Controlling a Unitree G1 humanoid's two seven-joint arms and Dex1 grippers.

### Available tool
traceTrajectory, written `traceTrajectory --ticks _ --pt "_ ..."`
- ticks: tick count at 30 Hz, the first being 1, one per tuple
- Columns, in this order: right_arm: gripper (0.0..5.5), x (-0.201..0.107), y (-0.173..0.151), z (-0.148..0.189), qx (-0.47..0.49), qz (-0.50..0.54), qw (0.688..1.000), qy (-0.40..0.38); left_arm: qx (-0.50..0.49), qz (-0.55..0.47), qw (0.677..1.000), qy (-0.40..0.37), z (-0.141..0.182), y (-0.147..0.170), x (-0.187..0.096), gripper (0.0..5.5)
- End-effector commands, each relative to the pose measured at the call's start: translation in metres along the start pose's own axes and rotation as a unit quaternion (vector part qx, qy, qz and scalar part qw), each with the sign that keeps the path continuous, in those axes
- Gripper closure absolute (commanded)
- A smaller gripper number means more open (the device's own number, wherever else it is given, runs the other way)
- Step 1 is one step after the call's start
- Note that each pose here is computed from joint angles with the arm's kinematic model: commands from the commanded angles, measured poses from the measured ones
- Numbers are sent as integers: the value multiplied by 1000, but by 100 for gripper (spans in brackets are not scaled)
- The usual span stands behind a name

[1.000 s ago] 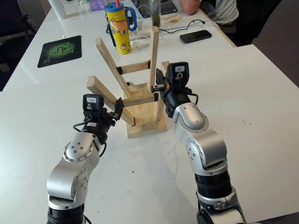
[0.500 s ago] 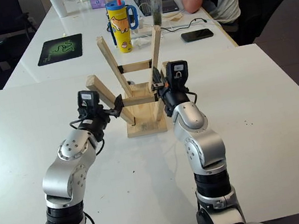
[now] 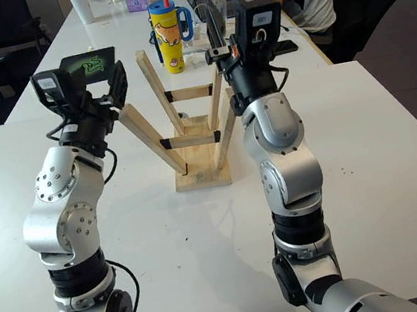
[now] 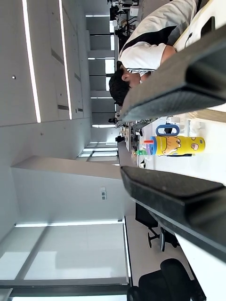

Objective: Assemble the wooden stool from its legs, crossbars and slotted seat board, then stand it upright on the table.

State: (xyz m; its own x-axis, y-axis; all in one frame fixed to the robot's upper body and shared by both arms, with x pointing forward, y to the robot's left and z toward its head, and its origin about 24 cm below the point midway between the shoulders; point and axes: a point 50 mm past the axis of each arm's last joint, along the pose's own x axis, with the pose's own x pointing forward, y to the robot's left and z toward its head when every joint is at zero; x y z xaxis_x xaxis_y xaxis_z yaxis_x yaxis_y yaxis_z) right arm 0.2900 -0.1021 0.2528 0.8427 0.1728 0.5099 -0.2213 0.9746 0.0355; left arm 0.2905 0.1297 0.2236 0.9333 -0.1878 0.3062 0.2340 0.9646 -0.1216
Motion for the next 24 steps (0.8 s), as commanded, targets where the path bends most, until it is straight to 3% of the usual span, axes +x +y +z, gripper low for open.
traceTrajectory --ticks 1,5,7,10,14,17,22,24 --pt "418 21 -3 16 -4 29 999 -27 -27 -3 999 -42 31 0 25 249" --pt "469 37 -3 43 -2 52 996 -77 -71 0 994 -85 63 5 40 299" --pt "503 38 -3 40 2 65 996 -68 -90 4 993 -74 62 7 41 331" --pt "546 27 -4 1 -4 84 996 21 -72 1 997 16 25 2 39 373" --pt "550 -21 -20 -85 3 73 967 245 -47 -20 977 208 -64 -22 12 431" --pt "550 -41 -23 -107 15 75 951 301 -31 -19 964 264 -100 -27 -5 477" --pt "550 -43 -20 -111 35 87 946 310 -21 10 975 220 -88 -19 3 548" --pt "550 -40 -18 -108 43 86 949 299 -15 13 982 189 -75 -16 9 548"
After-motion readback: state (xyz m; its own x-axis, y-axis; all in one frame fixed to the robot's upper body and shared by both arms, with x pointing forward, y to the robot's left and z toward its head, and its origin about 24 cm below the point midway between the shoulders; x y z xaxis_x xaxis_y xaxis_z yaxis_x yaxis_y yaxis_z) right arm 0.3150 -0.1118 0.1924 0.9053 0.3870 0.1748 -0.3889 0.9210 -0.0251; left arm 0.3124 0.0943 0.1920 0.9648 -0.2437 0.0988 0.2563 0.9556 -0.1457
